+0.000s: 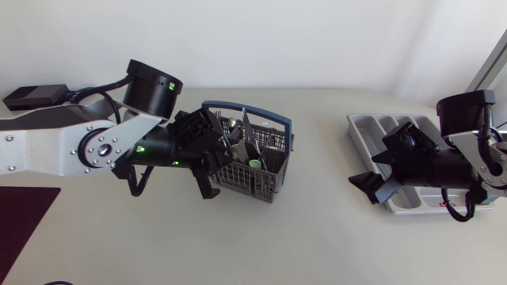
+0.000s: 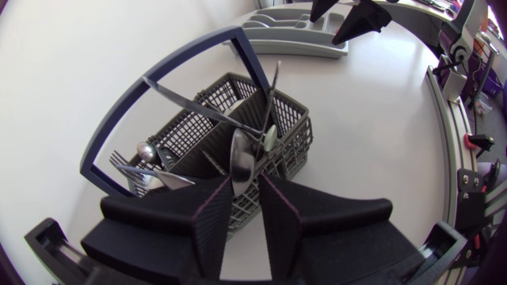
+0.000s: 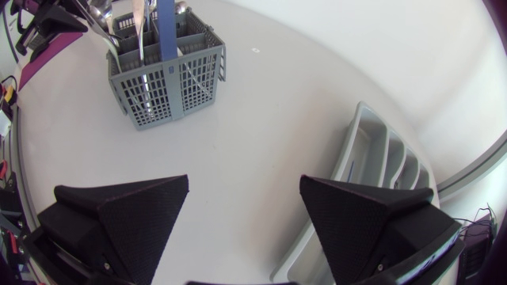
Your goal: Sort the cutlery from the basket into the organizer compartments.
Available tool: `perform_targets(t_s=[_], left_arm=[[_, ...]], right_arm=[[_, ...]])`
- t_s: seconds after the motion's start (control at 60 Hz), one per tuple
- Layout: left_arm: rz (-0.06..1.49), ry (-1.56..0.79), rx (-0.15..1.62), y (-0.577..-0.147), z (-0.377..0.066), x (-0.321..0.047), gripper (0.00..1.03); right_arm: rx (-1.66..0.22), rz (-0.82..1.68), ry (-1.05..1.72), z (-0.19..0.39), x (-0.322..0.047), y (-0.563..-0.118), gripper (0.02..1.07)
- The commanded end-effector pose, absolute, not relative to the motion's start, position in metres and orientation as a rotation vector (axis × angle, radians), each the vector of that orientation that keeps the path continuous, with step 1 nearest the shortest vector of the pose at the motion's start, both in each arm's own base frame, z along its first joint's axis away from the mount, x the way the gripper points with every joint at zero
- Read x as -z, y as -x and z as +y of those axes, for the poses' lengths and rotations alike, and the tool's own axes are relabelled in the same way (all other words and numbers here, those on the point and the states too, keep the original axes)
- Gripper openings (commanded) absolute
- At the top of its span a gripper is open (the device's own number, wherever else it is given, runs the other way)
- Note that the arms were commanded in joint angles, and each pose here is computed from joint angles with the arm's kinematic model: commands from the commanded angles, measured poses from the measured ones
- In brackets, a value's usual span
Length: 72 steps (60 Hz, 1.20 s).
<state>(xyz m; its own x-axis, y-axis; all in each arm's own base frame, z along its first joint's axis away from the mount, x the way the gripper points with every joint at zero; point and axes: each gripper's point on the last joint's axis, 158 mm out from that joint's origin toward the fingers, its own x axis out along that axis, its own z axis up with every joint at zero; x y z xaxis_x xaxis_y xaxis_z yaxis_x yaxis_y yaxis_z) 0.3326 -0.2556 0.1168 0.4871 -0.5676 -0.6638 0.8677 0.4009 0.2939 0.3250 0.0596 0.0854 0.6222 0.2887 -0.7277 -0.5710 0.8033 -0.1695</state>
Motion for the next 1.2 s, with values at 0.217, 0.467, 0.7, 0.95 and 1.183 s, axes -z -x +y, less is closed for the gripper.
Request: perform_targets(t_s=[0.217,0.467,0.7,0.95,1.183], left_arm=[[0.501,-0.644,0.984,-0.343,-0.276,-0.119,0.16],[0.497,-0.578,1.004,-0.345,-0.28,-0.128,0.04],[0.474,-0.525,1.004,-0.344,-0.272,-0.147,0.04],[0.438,-0.401,1.031,-0.343,-0.266,-0.187,0.04],[0.448,-0.237,1.083,-0.335,-0.265,-0.231,0.04]], right_arm=[[-0.518,0.799,0.397,0.064,-0.068,-0.311,1.03],[-0.52,0.801,0.397,0.065,-0.067,-0.309,1.03],[-0.521,0.801,0.404,0.066,-0.067,-0.309,1.03],[-0.518,0.801,0.416,0.069,-0.067,-0.309,1.03],[-0.525,0.799,0.428,0.076,-0.071,-0.308,1.03]])
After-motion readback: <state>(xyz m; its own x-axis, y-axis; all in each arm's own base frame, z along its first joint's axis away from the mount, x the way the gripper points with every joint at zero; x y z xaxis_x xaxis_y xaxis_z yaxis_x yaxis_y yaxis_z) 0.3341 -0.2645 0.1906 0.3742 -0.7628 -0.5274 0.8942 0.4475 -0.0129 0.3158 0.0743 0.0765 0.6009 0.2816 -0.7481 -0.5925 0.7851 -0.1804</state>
